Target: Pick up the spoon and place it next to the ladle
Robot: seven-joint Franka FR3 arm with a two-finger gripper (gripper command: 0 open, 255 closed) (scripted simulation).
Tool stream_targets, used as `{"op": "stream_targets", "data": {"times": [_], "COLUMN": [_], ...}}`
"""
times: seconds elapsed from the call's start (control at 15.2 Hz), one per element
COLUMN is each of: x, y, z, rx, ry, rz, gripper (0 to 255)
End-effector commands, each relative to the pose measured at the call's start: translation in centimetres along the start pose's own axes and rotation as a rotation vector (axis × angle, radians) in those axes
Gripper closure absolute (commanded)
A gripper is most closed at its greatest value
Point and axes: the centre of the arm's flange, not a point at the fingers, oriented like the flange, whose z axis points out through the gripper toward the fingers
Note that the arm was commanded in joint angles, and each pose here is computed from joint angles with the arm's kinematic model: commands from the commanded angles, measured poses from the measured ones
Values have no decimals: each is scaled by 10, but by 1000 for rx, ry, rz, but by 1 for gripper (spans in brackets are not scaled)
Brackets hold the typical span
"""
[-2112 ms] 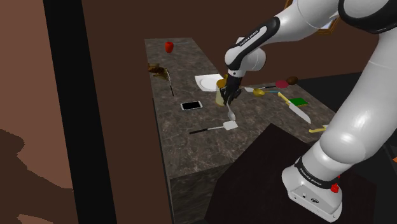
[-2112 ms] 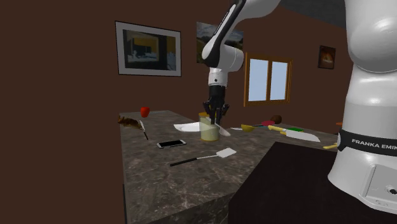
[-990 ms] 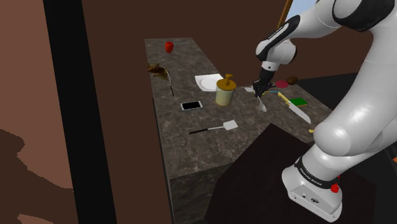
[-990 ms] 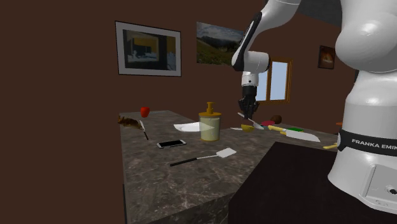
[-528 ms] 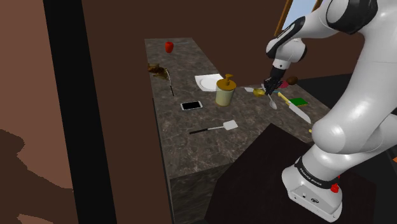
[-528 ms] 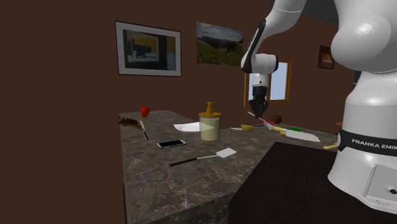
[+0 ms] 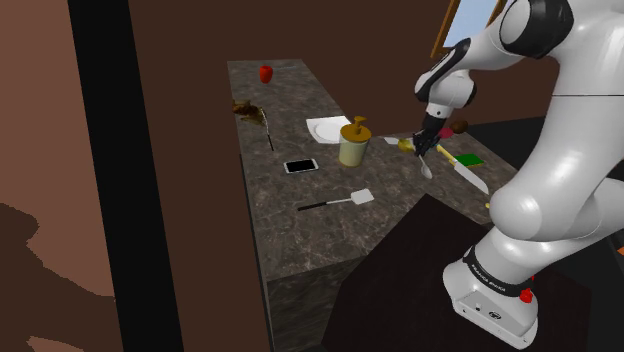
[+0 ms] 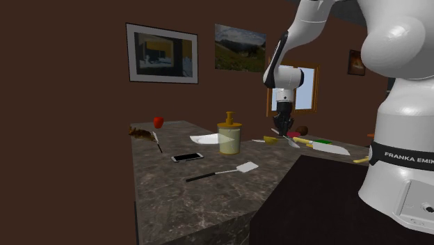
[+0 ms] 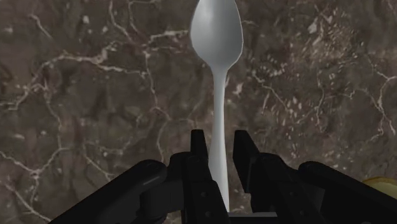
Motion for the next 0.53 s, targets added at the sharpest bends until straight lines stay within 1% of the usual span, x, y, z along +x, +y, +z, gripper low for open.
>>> {"op": "stream_targets", "data": {"times": [0.0,0.46], "x": [1,7], "y": [2,7], "z": [11,47], "rx": [0,0], "ry": [0,0], "rz": [0,0], "gripper": [255,255]}}
